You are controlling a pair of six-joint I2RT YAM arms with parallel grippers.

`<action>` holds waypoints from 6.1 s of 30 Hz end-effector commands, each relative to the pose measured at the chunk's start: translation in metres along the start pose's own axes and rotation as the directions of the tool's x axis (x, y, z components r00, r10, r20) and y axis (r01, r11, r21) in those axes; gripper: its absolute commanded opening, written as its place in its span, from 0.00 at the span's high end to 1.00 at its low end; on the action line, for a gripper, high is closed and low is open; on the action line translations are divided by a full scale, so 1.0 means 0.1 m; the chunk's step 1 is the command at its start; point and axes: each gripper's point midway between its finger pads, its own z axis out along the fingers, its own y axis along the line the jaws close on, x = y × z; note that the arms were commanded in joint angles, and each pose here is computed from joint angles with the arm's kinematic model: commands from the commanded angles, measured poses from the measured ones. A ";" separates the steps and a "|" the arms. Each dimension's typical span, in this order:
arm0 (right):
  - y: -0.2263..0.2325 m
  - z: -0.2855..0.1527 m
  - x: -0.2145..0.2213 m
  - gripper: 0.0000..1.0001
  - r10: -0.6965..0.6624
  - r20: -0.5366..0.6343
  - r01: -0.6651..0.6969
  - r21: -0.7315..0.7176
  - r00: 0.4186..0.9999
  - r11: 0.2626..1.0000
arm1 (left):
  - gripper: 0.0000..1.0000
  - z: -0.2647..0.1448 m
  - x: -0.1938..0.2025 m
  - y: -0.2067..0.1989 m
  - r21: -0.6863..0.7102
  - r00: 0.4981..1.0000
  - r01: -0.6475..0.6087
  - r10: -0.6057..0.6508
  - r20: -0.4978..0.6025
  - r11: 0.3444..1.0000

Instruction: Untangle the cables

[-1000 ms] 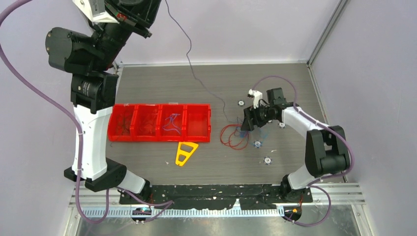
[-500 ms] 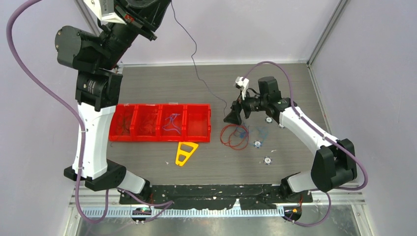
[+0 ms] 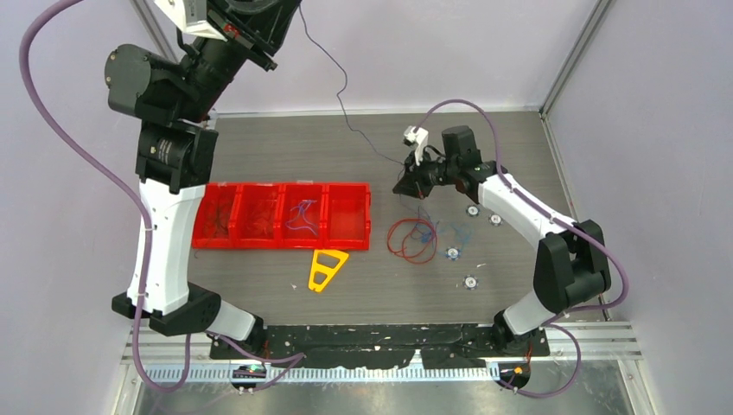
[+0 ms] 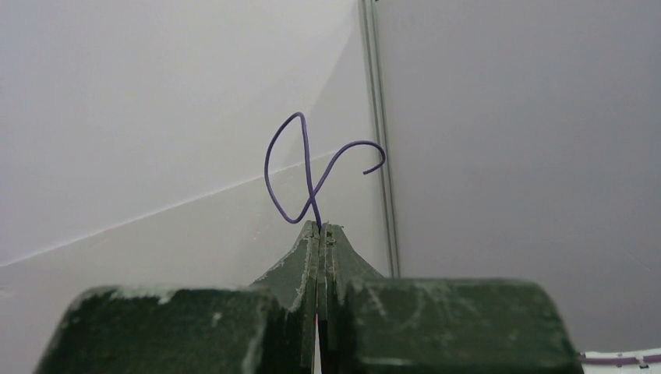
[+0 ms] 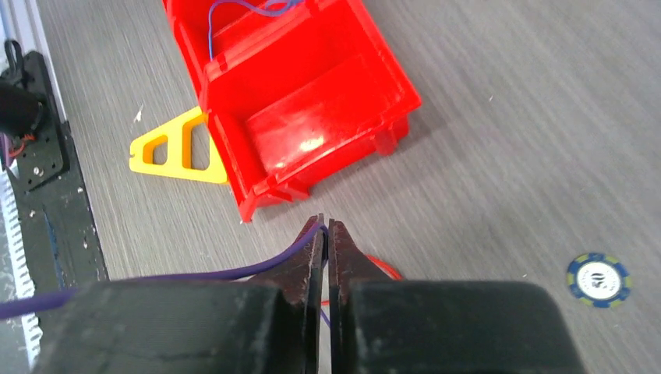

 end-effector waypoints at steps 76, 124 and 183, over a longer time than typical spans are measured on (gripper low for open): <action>0.12 0.75 -0.48 0.19 0.117 0.146 -0.134 0.117 0.982 0.984 | 1.00 -2.76 4.91 -0.50 -0.373 0.307 0.178 -0.411 -0.858 0.911; -0.67 -0.46 1.10 0.92 0.286 -0.344 -0.154 0.363 0.894 0.919 | 0.00 -1.90 4.19 -0.91 0.085 0.553 0.205 -0.044 -0.832 0.975; 0.05 -1.22 -0.21 0.95 0.156 0.149 -0.187 0.226 0.977 0.956 | 0.00 -1.38 3.45 -0.96 0.272 0.720 0.148 0.085 -0.688 0.951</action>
